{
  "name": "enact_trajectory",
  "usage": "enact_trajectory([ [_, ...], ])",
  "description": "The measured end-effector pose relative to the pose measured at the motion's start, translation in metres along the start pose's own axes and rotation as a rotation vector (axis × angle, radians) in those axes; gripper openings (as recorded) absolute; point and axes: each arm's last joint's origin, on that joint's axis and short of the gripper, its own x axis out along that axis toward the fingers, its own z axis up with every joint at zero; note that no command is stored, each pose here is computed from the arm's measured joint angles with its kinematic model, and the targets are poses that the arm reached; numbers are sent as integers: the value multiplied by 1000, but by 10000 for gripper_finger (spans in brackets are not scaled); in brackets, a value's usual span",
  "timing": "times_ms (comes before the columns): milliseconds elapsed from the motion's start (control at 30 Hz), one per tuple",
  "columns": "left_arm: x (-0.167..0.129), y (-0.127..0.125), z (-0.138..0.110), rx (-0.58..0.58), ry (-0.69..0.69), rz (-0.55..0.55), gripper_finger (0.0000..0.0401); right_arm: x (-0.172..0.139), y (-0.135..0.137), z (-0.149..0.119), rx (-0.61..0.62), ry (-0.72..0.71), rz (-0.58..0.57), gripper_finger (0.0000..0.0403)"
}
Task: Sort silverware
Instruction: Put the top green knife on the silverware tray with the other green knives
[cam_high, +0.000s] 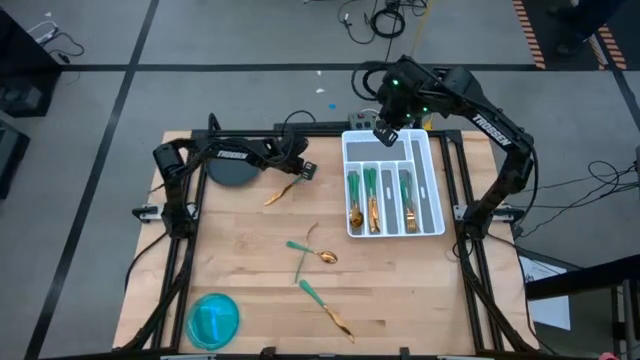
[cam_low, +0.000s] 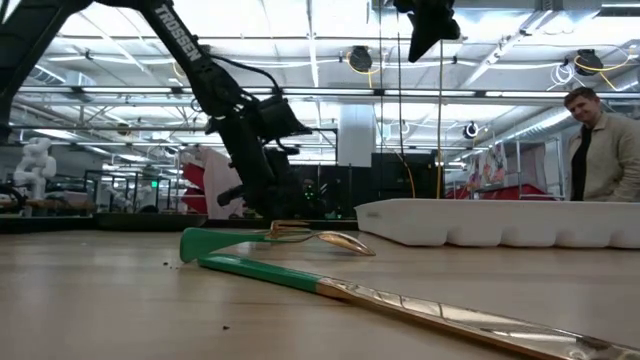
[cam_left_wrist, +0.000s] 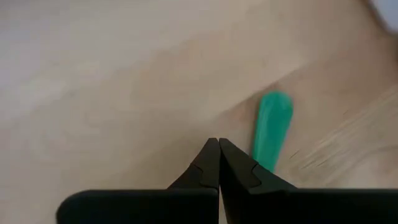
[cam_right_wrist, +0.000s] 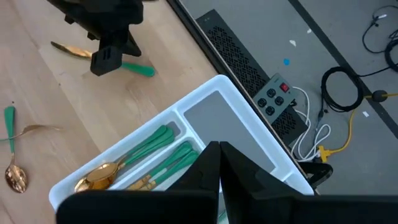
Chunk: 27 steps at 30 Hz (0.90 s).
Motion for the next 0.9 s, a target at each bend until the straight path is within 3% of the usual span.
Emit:
enact_trajectory([
  [600,4,-45,-37,86,81,-38,0,-11,8,-9,-10,23,18,0],
  [900,-3,-63,-55,65,117,-32,0,-16,26,-12,-43,24,51,0],
])
